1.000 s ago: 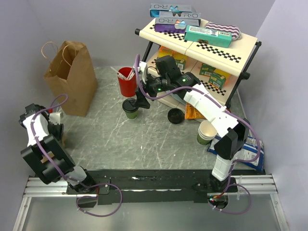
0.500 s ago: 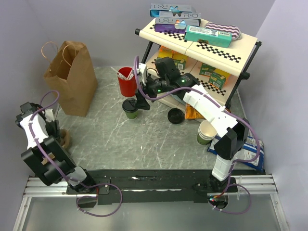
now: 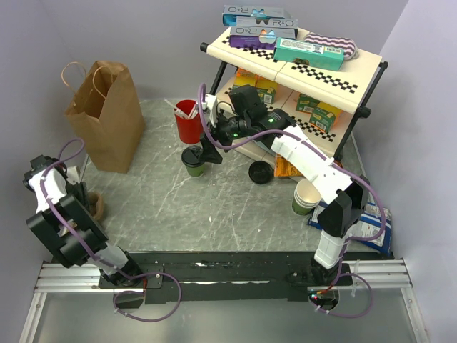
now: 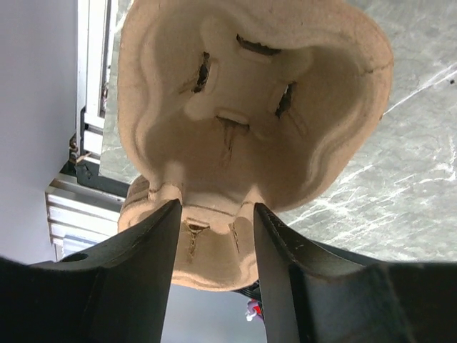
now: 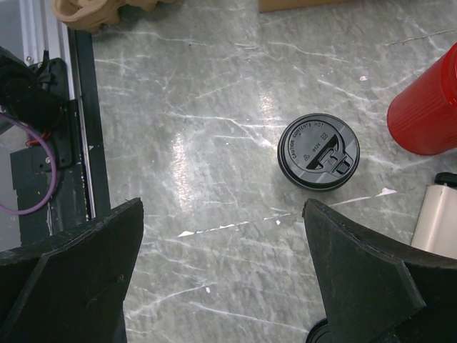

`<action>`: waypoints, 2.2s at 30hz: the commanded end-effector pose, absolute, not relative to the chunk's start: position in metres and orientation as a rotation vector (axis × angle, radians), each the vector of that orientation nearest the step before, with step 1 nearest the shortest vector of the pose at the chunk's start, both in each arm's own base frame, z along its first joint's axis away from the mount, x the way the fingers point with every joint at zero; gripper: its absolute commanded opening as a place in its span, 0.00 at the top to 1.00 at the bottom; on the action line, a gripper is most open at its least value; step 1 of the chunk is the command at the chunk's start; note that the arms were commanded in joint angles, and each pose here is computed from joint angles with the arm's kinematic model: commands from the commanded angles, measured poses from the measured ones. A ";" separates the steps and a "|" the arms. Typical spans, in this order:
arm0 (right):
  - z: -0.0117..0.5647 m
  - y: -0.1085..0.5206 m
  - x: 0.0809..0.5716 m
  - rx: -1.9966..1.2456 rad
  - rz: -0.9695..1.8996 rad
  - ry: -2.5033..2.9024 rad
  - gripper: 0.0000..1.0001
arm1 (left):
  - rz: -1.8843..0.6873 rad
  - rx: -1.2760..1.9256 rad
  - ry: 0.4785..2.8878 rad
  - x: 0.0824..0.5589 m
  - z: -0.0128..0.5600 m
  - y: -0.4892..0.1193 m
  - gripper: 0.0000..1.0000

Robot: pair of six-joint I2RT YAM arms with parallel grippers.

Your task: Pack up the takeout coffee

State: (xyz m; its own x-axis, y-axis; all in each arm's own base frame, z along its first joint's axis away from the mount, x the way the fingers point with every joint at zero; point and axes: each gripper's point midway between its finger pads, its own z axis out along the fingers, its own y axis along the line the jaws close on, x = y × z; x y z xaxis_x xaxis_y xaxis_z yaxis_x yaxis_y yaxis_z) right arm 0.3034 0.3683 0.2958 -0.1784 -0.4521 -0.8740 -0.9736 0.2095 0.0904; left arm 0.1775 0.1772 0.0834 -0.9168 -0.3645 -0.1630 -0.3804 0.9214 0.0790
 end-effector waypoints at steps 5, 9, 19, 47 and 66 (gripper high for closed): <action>0.296 0.377 0.303 -1.351 0.909 1.724 0.01 | 0.221 -0.589 2.937 0.178 0.077 0.188 0.49; 0.294 0.378 0.303 -1.354 0.911 1.730 0.02 | 0.206 -0.585 2.946 0.178 0.076 0.187 0.52; 0.292 0.378 0.304 -1.354 0.907 1.730 0.01 | 0.169 -0.580 2.938 0.181 0.086 0.183 0.80; 0.289 0.384 0.301 -1.353 0.941 1.742 0.01 | -0.047 -0.042 2.576 0.233 0.148 0.150 0.99; 0.284 0.381 0.299 -1.362 0.923 1.753 0.01 | 0.127 -0.239 2.844 0.159 0.108 0.145 0.34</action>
State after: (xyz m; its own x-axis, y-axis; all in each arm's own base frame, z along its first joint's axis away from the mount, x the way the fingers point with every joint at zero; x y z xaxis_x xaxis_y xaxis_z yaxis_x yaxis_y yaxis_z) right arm 0.3036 0.3766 0.2650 -0.2159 -0.4928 -0.8429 -0.9705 0.2032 0.1298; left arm 0.1672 0.1342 0.1147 -0.9394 -0.1266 -0.3186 -0.1336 0.9910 -0.0001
